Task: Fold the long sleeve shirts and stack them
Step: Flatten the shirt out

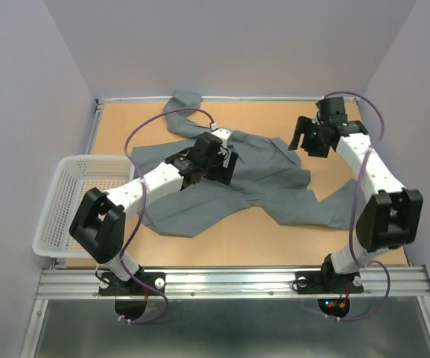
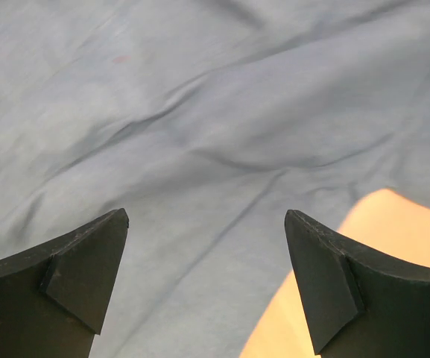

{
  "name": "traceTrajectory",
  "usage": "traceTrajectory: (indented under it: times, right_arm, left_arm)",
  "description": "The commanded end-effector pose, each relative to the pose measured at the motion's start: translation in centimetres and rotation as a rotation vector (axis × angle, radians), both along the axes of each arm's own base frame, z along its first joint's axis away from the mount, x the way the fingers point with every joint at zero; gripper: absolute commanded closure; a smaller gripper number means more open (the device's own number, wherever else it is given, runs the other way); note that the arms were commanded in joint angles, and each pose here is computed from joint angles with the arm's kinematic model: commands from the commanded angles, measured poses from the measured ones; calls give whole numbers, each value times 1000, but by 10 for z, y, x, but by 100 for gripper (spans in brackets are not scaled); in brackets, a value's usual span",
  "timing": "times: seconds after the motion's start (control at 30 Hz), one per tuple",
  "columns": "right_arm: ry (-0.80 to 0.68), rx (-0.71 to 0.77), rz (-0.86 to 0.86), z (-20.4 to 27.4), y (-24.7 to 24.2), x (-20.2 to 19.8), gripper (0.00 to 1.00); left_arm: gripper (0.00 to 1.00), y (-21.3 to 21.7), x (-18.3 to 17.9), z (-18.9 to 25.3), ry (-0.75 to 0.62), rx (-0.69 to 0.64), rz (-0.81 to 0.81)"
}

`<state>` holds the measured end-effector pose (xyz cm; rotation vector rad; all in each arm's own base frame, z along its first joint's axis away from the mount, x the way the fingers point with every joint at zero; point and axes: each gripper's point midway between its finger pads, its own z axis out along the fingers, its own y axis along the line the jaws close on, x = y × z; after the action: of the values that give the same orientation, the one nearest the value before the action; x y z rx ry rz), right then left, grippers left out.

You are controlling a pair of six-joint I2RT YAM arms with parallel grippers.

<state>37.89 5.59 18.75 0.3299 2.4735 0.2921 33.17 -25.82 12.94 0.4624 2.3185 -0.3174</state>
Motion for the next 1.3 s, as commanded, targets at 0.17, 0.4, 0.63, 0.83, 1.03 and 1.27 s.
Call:
traceTrajectory:
  times: [0.17,0.4,0.63,0.83,1.03,1.27]
  right_arm:
    - [-124,7,232,-49,69,96,32]
    - [-100,-24,219,-96,83,129,46]
    - [3,-83,108,-148,64,119,47]
    - [100,-189,-116,-179,2,90,50]
    - [124,-257,-358,-156,-72,47,49]
    - [9,-293,-404,-85,-86,32,35]
  left_arm:
    - [1,-42,-6,-38,37,60,-146]
    - [2,-50,-38,-85,164,110,-258]
    - [2,-45,-84,-116,315,173,-386]
    - [4,-55,-146,-113,464,128,-604]
    - [4,-73,-178,-72,406,69,-790]
    - [4,-89,-142,29,126,-88,-774]
